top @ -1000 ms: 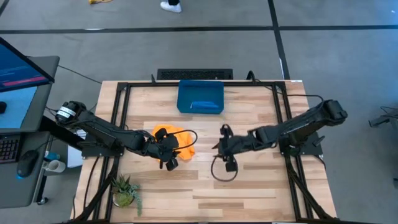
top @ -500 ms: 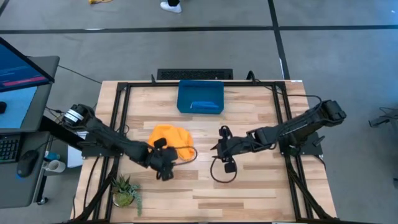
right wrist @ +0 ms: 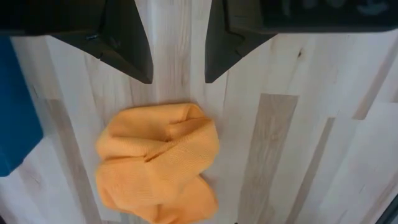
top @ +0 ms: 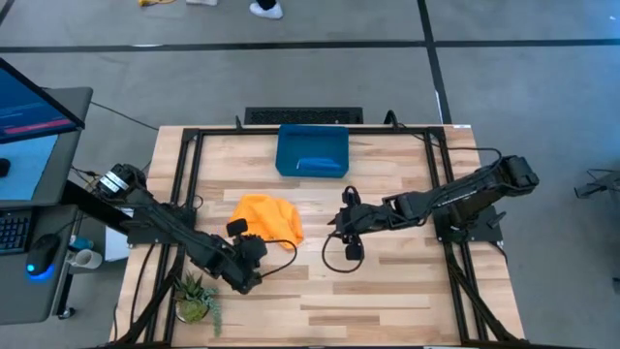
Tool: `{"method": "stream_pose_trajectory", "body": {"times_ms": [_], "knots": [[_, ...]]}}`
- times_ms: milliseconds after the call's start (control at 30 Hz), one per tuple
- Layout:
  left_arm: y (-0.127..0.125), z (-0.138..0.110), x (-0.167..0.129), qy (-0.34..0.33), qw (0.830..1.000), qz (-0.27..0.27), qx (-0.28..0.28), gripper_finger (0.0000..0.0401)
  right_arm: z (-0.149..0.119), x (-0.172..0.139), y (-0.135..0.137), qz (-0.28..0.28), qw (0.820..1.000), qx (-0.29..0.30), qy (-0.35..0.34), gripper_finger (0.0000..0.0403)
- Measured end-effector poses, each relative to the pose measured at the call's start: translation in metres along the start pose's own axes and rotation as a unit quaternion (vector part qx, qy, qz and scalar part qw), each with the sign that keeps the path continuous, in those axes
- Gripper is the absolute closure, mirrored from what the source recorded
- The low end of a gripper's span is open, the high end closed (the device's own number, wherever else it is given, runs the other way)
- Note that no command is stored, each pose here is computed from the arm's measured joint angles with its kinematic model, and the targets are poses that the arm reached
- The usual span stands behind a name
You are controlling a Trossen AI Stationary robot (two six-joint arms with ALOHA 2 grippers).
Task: Roll microfiber towels into tight, uniform cylinder then place into a basket
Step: Fold the orange microfiber towel
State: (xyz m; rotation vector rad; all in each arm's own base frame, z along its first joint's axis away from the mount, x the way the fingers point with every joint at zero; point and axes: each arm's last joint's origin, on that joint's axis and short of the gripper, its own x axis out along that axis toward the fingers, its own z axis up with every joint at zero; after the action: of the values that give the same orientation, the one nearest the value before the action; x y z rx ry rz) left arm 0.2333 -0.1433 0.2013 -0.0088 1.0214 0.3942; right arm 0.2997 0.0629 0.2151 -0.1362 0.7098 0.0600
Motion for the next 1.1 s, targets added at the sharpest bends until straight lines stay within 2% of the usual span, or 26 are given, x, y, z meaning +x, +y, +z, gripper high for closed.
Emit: {"method": "stream_pose_trajectory", "body": {"times_ms": [300, 533, 1100], "knots": [[-0.012, -0.029, 0.028, 0.058, 0.994, 0.034, 0.084, 0.0276, 0.000, 0.000, 0.000, 0.000, 1.000, 0.000, 0.000, 0.0238], [-0.017, -0.037, 0.045, 0.094, 0.988, 0.058, 0.107, 0.0276, 0.000, 0.000, 0.000, 0.000, 1.000, 0.000, 0.000, 0.0239], [-0.004, -0.033, 0.056, 0.116, 0.986, 0.087, 0.079, 0.0276, 0.000, 0.000, 0.000, 0.000, 1.000, 0.000, 0.000, 0.0244]]}}
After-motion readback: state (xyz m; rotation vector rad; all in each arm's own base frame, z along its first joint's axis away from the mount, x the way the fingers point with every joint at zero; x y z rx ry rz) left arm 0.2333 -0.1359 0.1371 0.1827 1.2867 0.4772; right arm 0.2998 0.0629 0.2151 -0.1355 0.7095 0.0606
